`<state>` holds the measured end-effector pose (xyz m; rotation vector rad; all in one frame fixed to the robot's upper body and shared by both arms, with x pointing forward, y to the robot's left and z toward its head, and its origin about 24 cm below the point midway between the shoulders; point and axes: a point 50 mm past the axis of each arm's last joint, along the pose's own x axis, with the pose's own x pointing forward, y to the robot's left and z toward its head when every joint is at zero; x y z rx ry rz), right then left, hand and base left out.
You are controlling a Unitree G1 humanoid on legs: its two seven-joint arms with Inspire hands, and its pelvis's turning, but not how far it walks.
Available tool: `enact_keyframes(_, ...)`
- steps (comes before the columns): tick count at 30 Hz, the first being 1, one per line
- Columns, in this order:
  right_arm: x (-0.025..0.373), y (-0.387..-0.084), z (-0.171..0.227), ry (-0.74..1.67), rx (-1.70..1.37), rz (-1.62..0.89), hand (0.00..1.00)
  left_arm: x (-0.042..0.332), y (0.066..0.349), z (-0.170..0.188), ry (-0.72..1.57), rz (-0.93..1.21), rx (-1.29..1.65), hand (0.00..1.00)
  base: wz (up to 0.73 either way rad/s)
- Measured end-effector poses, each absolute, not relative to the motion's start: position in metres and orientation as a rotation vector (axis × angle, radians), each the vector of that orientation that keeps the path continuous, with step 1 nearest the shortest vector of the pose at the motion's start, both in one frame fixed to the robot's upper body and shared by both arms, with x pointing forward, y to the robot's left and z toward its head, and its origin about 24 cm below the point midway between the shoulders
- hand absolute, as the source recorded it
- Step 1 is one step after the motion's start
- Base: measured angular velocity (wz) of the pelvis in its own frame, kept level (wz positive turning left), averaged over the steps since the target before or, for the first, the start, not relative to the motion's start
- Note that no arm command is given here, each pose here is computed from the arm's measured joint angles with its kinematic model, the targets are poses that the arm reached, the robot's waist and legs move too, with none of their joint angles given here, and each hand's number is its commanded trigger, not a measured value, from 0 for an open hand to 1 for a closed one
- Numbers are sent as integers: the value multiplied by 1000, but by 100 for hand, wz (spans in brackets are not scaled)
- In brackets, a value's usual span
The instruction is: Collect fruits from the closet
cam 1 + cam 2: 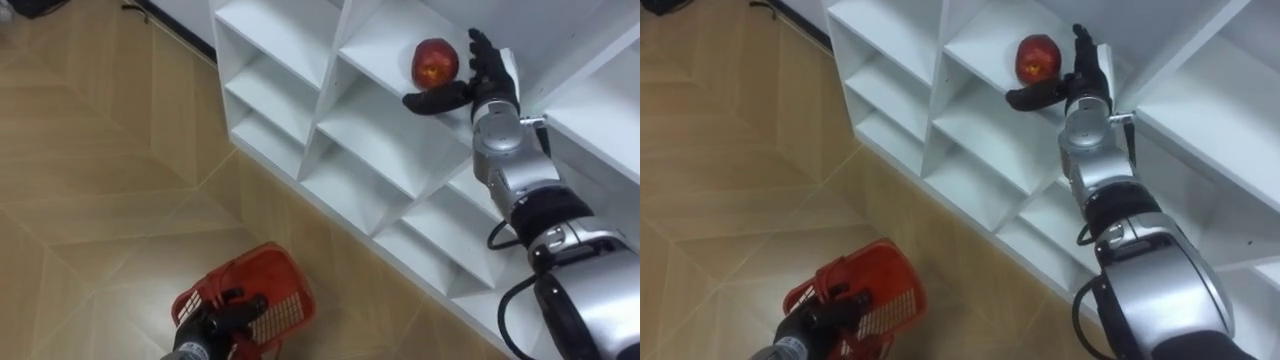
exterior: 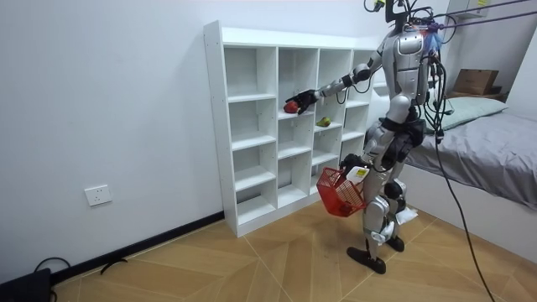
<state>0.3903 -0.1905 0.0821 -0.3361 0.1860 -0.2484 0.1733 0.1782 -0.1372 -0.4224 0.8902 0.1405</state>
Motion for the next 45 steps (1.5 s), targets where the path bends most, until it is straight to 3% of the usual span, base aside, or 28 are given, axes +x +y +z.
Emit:
enact_keyframes(28, 395, -201, 91, 204, -203, -385, 1, 178, 163, -134, 882, 57, -408, 100, 1)
enact_keyframes(30, 395, -201, 92, 203, -199, -385, 22, 177, 162, -135, 890, 61, -425, 100, 0)
enact_keyframes(31, 395, -201, 92, 203, -198, -385, 24, 177, 162, -135, 890, 61, -426, 100, 0)
enact_keyframes(32, 395, -201, 92, 202, -198, -385, 54, 177, 161, -135, 890, 60, -426, 100, 0)
enact_keyframes(34, 395, -202, 93, 198, -199, -390, 71, 177, 161, -135, 890, 60, -426, 100, 0)
enact_keyframes(36, 396, -202, 96, 192, -199, -396, 95, 177, 161, -135, 891, 60, -426, 100, 0)
enact_keyframes(37, 396, -203, 96, 192, -200, -398, 100, 177, 162, -135, 891, 61, -425, 100, 4)
enact_keyframes(45, 397, -204, 100, 178, -205, -420, 100, 177, 161, -134, 889, 59, -425, 100, 0)
